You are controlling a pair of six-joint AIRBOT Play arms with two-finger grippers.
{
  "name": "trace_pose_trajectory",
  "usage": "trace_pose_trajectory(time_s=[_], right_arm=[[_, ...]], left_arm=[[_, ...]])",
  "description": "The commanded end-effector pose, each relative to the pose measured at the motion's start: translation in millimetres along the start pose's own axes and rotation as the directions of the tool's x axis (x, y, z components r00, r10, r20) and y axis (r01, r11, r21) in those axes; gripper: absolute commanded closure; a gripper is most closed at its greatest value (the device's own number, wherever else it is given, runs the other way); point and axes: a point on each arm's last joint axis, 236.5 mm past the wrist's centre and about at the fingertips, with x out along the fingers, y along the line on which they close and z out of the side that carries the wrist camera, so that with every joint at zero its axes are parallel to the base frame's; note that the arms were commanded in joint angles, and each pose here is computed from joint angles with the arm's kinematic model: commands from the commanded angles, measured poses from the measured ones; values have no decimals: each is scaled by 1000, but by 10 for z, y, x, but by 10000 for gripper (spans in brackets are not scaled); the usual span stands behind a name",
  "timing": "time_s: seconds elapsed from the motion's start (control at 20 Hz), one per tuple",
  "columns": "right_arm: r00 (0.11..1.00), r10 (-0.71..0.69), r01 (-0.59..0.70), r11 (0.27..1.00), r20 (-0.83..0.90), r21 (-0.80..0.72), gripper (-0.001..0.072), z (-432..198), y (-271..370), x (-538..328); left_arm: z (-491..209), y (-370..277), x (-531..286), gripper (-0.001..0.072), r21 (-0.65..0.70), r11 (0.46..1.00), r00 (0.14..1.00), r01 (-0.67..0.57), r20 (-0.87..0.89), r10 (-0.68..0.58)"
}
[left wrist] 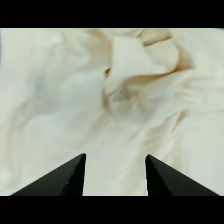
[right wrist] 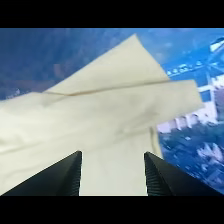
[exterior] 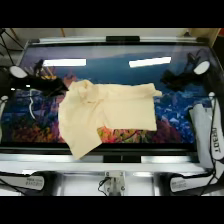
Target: Fold the shirts.
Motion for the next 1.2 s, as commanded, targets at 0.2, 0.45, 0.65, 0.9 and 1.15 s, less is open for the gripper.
trace_pose_trajectory(time_s=[0.2,0.45,0.65,0.9,1.15], right_arm=[[887,-261,258,964,-380,-59,206,-1214,-1092,-743],[905,-79,106,993,-417,42,204,-1543,-777,-369],[901,-100,124,992,-422,30,204,-1578,-846,-345],[900,-41,95,990,-434,105,204,-1855,-868,-44],[890,-29,71,995,-455,75,203,-2174,-752,386]], left_arm=[[-1536,1027,-467,263,-208,971,973,-117,-221,69],[-1969,987,206,262,-312,950,985,-22,-169,-32],[-1894,1014,416,265,-295,954,990,-46,-140,5],[-1711,979,496,663,-311,948,997,-59,-74,38],[-1496,850,338,670,-260,965,999,-33,-33,25]])
